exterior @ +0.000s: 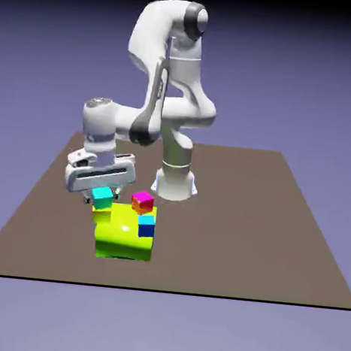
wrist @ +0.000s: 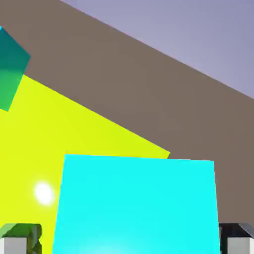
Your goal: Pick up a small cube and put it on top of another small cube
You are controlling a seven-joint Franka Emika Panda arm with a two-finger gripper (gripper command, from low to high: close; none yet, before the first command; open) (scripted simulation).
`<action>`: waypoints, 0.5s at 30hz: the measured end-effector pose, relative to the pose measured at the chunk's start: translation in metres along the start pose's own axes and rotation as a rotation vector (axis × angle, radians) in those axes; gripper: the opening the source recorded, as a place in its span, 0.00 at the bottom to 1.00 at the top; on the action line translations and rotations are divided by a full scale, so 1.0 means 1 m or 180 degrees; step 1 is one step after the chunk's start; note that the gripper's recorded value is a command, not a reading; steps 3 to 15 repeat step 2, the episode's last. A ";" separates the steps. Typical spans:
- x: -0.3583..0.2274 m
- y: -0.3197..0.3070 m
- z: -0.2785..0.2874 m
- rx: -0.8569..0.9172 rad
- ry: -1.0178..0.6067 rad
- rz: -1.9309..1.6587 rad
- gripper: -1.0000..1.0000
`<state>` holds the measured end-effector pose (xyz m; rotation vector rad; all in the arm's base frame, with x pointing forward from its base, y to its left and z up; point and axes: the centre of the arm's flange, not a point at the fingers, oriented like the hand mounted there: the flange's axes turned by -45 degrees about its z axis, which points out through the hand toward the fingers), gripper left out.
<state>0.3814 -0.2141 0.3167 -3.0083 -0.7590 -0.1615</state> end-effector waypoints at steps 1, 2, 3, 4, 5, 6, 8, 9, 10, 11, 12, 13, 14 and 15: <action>0.000 0.000 -0.012 -0.0003 -0.0003 0.0001 1.00; -0.001 0.000 -0.024 -0.0013 -0.0010 0.0006 1.00; -0.001 0.000 -0.024 -0.0013 -0.0010 0.0006 1.00; -0.001 0.000 -0.024 -0.0013 -0.0010 0.0006 1.00; -0.001 0.000 -0.024 -0.0013 -0.0010 0.0006 1.00; -0.001 0.000 -0.024 -0.0013 -0.0010 0.0006 1.00; -0.001 0.000 -0.024 -0.0013 -0.0010 0.0006 1.00; -0.001 0.000 -0.024 -0.0013 -0.0010 0.0006 1.00; -0.001 0.000 -0.024 -0.0013 -0.0010 0.0006 1.00; -0.001 0.000 -0.024 -0.0013 -0.0010 0.0006 1.00; -0.001 0.000 -0.024 -0.0013 -0.0010 0.0006 1.00; -0.001 0.000 -0.024 -0.0013 -0.0010 0.0006 1.00; -0.001 0.000 -0.024 -0.0013 -0.0010 0.0006 1.00; -0.001 0.000 -0.024 -0.0013 -0.0010 0.0006 1.00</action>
